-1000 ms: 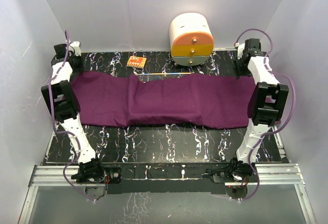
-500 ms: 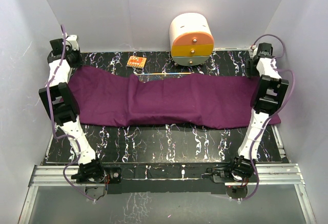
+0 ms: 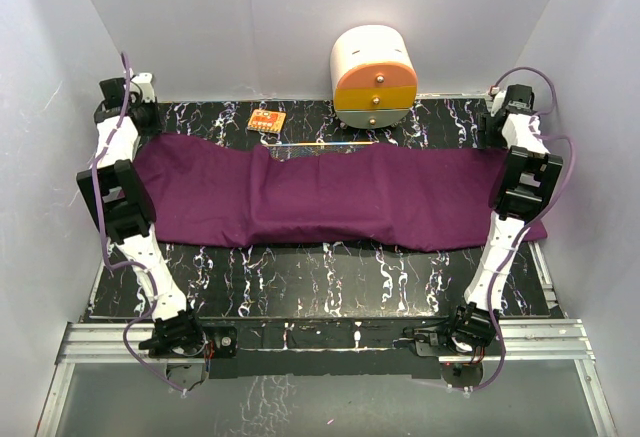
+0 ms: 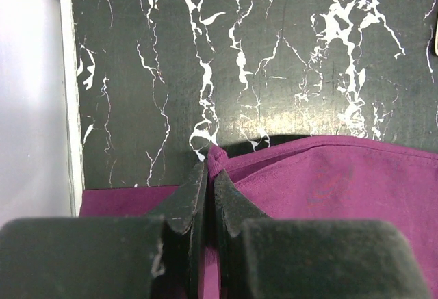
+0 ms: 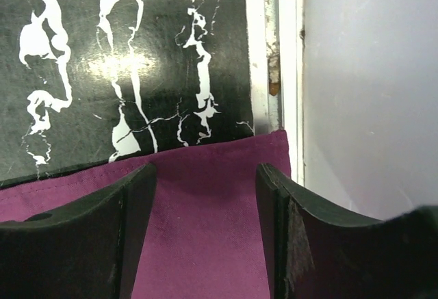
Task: Open and lay out the surgical kit
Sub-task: Open the surgical kit at the center of the board.
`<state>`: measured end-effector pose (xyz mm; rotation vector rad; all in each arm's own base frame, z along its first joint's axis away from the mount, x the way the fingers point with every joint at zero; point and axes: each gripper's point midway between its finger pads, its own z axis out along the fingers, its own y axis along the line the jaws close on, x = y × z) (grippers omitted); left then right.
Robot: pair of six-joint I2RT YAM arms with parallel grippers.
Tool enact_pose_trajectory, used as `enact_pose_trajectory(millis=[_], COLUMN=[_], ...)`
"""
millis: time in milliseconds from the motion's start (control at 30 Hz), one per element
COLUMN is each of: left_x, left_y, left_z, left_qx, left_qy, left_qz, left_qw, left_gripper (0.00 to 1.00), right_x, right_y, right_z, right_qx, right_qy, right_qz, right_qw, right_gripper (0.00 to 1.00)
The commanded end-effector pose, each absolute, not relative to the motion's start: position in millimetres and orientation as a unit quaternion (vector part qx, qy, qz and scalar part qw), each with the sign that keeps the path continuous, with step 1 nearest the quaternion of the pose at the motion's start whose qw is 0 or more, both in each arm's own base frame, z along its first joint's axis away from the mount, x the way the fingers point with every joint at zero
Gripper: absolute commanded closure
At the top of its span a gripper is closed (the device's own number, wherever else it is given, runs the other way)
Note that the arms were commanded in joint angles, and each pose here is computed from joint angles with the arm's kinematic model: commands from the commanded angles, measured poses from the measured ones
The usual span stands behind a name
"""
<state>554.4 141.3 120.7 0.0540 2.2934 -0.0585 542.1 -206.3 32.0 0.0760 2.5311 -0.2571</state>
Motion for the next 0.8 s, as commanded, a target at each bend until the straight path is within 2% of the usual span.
enact_pose_trajectory(millis=[0,167,267,567,767], left_x=[555,552,551,549,546], left_y=[141,138,138,137,137], left_z=[130,127,131,138,139], left_qx=[0.02,0.018,0.02,0.029,0.034], left_qy=[0.911,0.911,0.91,0.906,0.906], left_qz=[-0.02,-0.026,-0.024,-0.023,-0.018], left_qw=[0.412,0.41,0.413,0.421,0.422], left_gripper=[1.0,1.0,1.0,1.0,1.0], right_x=[540,535,531,534,543], right_y=[-191,-185,-183,-185,-179], right_z=[15,10,7,16,29], right_qx=[0.033,0.036,0.041,0.045,0.033], right_qy=[0.958,0.962,0.964,0.962,0.959], right_qz=[-0.045,-0.03,-0.021,-0.011,0.009], right_qw=[0.282,0.27,0.262,0.269,0.282], right_gripper=[0.42,0.42,0.48,0.81,0.97])
